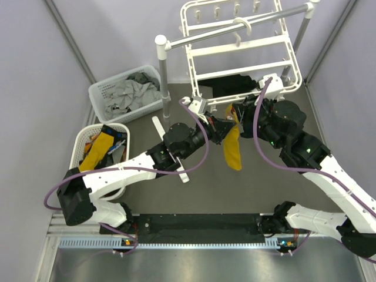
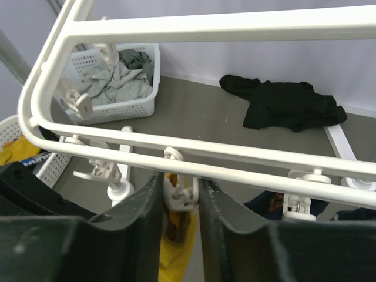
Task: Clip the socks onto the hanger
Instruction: Clamp the sock onto the hanger, then open the clamp at the hanger.
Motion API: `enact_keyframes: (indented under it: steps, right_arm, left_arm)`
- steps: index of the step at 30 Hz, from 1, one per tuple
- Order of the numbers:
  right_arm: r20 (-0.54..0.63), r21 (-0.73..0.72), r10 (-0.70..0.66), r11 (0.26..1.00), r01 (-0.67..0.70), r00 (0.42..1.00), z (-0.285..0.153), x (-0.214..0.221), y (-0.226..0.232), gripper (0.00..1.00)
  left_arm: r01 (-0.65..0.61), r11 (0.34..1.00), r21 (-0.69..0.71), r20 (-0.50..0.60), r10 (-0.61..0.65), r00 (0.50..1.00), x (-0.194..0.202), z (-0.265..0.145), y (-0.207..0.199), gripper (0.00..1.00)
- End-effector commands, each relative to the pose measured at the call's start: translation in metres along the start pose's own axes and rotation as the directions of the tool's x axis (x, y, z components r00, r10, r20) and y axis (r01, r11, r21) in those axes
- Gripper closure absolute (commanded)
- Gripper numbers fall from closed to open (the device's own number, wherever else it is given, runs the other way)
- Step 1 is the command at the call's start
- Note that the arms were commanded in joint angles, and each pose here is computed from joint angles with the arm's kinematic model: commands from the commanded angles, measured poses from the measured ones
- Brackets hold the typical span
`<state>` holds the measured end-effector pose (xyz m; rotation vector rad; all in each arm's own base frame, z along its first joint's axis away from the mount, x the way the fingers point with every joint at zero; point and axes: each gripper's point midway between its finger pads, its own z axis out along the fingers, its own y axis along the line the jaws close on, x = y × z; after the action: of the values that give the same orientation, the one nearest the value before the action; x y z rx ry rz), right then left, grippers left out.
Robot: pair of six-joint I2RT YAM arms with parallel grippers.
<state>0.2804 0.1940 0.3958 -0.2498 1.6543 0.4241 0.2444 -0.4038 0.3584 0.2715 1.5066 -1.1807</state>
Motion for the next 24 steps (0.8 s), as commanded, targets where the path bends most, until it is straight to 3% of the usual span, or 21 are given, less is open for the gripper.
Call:
enact_keyframes:
  steps: [1,7,14,15,18,24]
  right_arm:
    - [0.007,0.008,0.003,1.000,-0.003,1.000,-0.006,-0.002,-0.004,0.67]
    - [0.037,0.020,0.009,1.000,-0.009,0.999,-0.011,-0.013,-0.007,0.52]
    - [0.066,0.042,-0.001,0.999,-0.002,0.998,-0.019,-0.022,-0.014,0.41]
    - [0.074,0.043,0.001,0.999,-0.004,0.997,-0.021,-0.024,-0.014,0.39]
    - [0.087,0.046,0.000,0.999,-0.004,0.996,-0.025,-0.027,-0.016,0.35]
    - [0.102,0.068,-0.010,0.998,0.003,0.995,-0.031,-0.028,-0.023,0.32]
  left_arm:
    - [-0.009,0.999,0.052,0.087,0.005,0.996,-0.030,0.004,-0.020,1.00]
    - [-0.003,0.997,0.075,0.046,-0.001,0.999,-0.015,0.009,-0.020,0.99]
    - [-0.038,0.997,0.061,0.067,0.033,0.997,-0.017,0.002,-0.015,0.72]
    - [-0.053,0.997,0.062,0.077,0.049,0.996,-0.020,0.000,-0.015,0.63]
    - [-0.093,0.994,0.049,0.090,0.088,0.992,-0.024,-0.007,-0.011,0.49]
    - [-0.197,0.980,0.030,0.116,0.193,0.974,-0.033,-0.027,-0.006,0.28]
